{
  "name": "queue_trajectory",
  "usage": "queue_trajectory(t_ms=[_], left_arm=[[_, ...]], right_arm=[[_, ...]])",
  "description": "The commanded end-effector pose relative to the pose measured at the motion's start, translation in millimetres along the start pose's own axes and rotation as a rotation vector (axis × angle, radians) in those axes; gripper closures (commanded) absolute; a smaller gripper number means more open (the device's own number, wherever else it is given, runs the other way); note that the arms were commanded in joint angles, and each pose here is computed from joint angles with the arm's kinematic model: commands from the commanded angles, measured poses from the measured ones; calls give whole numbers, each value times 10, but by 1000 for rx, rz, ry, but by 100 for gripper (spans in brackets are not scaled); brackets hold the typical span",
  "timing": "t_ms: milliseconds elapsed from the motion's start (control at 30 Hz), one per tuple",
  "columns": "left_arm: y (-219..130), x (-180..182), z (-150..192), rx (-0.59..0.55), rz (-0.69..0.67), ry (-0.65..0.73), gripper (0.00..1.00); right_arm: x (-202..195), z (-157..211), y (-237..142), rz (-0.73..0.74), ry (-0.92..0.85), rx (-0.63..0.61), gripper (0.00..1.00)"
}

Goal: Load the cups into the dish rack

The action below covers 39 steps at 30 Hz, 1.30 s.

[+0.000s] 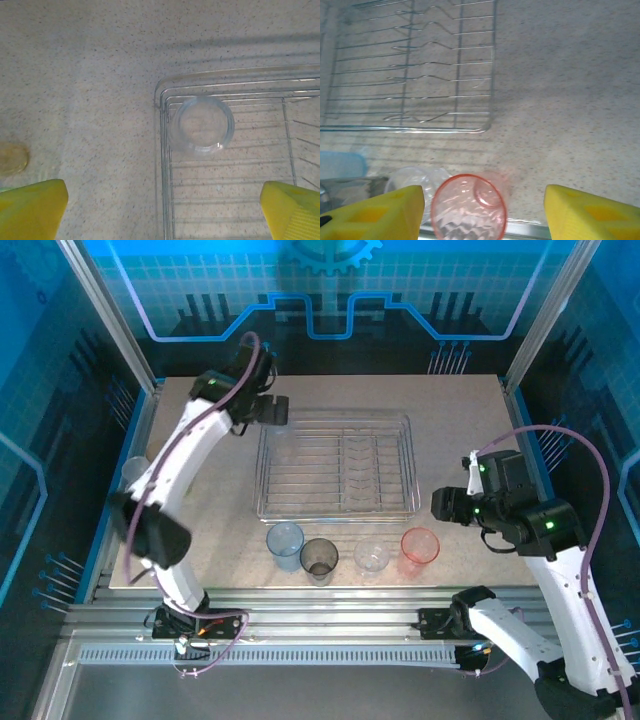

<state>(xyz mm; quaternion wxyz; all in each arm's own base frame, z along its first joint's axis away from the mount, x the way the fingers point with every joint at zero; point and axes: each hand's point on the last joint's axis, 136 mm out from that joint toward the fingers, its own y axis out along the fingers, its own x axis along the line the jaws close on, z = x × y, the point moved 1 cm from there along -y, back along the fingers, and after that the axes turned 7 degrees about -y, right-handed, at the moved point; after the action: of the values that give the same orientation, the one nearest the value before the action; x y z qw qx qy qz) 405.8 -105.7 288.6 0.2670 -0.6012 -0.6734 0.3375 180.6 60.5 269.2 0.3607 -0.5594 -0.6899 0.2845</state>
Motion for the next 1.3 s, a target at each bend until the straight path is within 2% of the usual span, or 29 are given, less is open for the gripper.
queue_trajectory(t_ms=[0, 167, 467, 700, 1033, 1267], left_arm=[[-323, 31, -9, -142, 105, -52, 1], [-582, 148, 416, -207, 222, -56, 1], [-577, 529, 1104, -158, 167, -121, 1], [-549, 740, 1344, -128, 89, -179, 1], [-501, 845, 1648, -88, 85, -280, 1], [-471, 873, 1756, -62, 77, -291, 1]], right_arm=[[290, -104, -22, -144, 6, -23, 36], [615, -193, 104, -202, -82, 4, 37], [1430, -187, 452, -257, -321, 102, 36], [1944, 13, 711, -292, -469, 195, 36], [2494, 296, 1095, -318, -607, 313, 36], [2793, 443, 1346, -327, -689, 389, 46]])
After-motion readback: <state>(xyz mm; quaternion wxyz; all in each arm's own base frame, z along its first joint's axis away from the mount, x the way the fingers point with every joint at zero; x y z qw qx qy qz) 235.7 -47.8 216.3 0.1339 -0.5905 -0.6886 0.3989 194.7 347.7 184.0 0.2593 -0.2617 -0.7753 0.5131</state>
